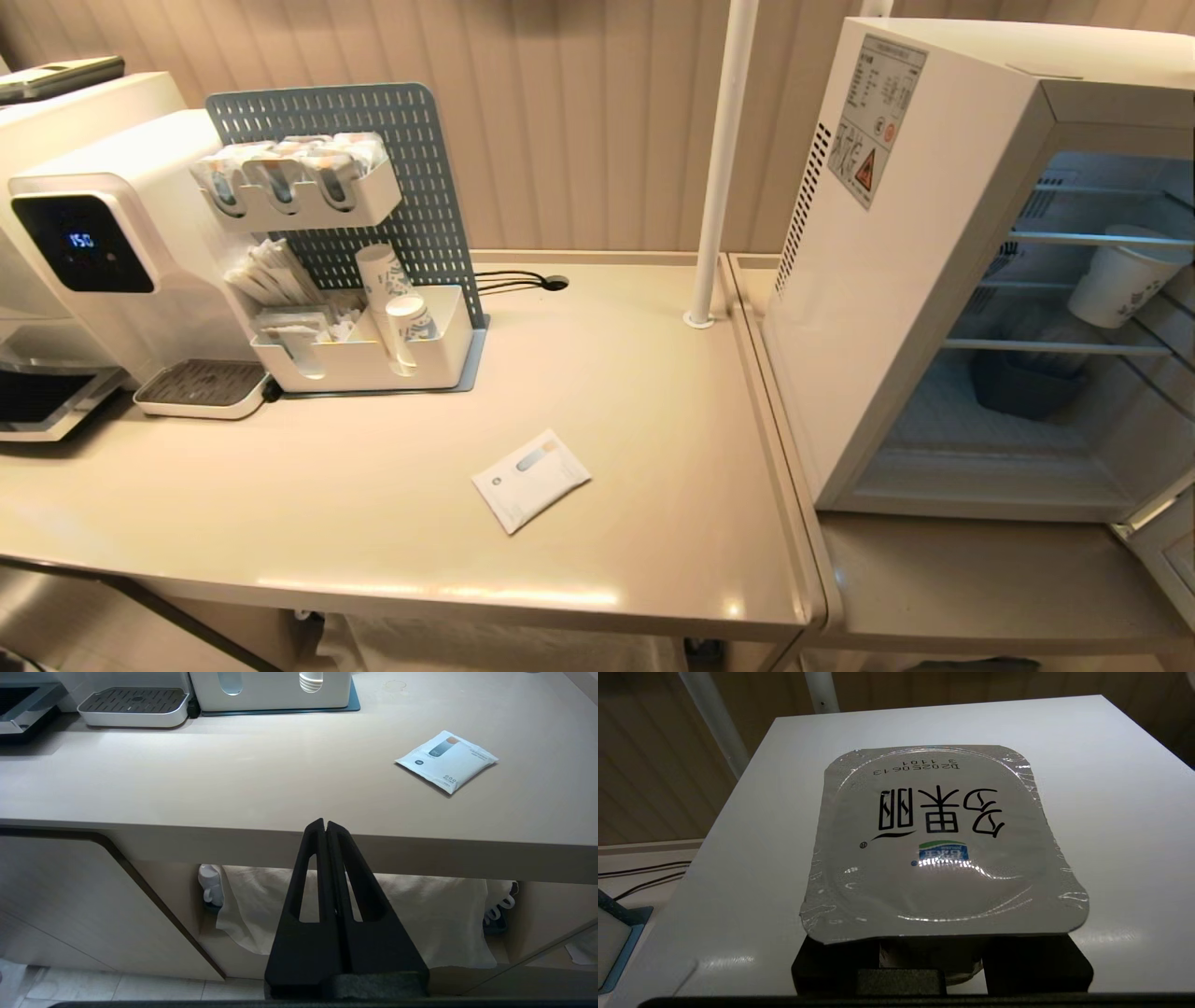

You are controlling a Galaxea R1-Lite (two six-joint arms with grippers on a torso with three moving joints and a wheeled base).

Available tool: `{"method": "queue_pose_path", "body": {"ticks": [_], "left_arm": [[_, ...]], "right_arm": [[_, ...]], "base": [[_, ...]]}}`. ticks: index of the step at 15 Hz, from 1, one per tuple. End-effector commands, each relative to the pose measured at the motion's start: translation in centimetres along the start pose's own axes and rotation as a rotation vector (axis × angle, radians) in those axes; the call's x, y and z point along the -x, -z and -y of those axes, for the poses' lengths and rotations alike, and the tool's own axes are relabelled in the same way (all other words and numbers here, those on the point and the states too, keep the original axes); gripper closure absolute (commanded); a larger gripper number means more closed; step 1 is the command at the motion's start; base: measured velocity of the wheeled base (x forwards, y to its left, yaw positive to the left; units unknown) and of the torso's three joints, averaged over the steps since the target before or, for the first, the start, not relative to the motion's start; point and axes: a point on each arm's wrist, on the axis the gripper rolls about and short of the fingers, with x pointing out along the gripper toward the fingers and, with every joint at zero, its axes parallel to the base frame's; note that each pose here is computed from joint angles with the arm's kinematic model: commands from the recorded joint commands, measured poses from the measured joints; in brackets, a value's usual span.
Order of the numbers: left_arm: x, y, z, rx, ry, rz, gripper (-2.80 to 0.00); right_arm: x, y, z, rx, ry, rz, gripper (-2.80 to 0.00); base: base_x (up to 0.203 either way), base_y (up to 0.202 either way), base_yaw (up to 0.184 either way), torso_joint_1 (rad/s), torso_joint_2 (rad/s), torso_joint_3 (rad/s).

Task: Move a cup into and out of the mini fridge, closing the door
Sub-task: Put the yoghurt in the freezer

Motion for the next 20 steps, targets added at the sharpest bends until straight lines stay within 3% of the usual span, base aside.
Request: {"method": "queue_pose_path", "body": {"ticks": [1,7,13,20], "left_arm": [[0.0,0.0,0.0,0.000,0.000,-0.002,0.00],[0.0,0.0,0.0,0.000,0.000,-0.002,0.00],[0.0,0.0,0.0,0.000,0.000,-0.002,0.00],[0.0,0.0,0.0,0.001,0.000,0.000,0.00]], "right_arm": [[6.0,-1.2,0.1,-0.002,-0.005,0.074,0.00],[16.4,1.5,0.5,0.000,-0.045,0.111,0.00],[21.5,4.7,0.7,-0.001,-0.073,0.122,0.00],[26.5,6.3,0.9,0.002,-0.126,0.157,0.00]], "base": [[0.000,0.000,0.000,0.000,0.00,0.000],[0.000,0.000,0.000,0.000,0.00,0.000],[0.000,0.000,0.000,0.000,0.00,0.000],[0.000,0.000,0.000,0.000,0.00,0.000]]}}
